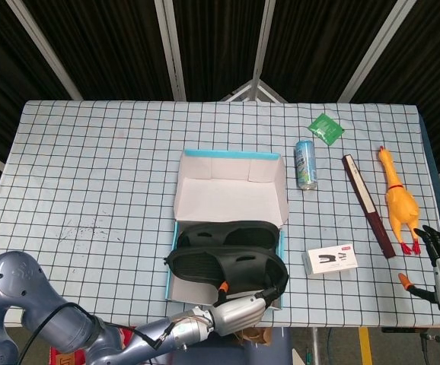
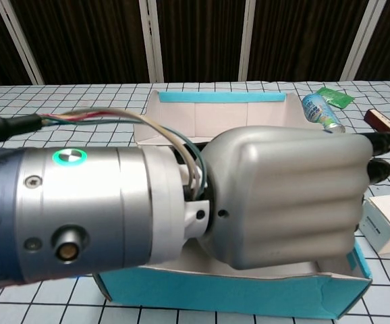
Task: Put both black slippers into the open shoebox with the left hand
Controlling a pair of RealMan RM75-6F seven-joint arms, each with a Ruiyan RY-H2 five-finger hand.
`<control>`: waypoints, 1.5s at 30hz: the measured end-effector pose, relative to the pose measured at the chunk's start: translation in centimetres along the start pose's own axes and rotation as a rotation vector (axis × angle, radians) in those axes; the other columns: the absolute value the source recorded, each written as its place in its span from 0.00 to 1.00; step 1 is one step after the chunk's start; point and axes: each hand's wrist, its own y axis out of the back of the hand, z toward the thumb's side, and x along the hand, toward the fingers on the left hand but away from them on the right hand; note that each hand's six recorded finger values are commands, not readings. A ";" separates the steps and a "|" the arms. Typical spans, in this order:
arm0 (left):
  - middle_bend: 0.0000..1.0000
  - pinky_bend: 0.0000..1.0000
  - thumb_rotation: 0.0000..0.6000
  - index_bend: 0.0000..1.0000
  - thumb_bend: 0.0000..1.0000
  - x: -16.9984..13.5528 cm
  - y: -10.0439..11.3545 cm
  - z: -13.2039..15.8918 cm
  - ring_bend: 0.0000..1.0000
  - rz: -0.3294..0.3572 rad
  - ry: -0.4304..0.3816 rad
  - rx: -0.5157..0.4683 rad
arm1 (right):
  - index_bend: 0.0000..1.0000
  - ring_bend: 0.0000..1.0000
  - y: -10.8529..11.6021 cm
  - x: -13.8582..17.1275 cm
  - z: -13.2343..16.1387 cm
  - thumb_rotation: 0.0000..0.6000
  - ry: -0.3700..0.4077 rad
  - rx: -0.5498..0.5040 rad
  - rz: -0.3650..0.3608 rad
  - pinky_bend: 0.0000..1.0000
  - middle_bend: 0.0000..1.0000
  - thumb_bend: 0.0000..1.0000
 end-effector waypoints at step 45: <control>0.60 0.09 1.00 0.63 0.51 0.3 -1.8 5.0 0.10 0.001 -0.083 -0.128 | 0.15 0.12 0.2 0.0 -0.2 1.00 -0.008 -0.006 -0.006 0.09 0.11 0.26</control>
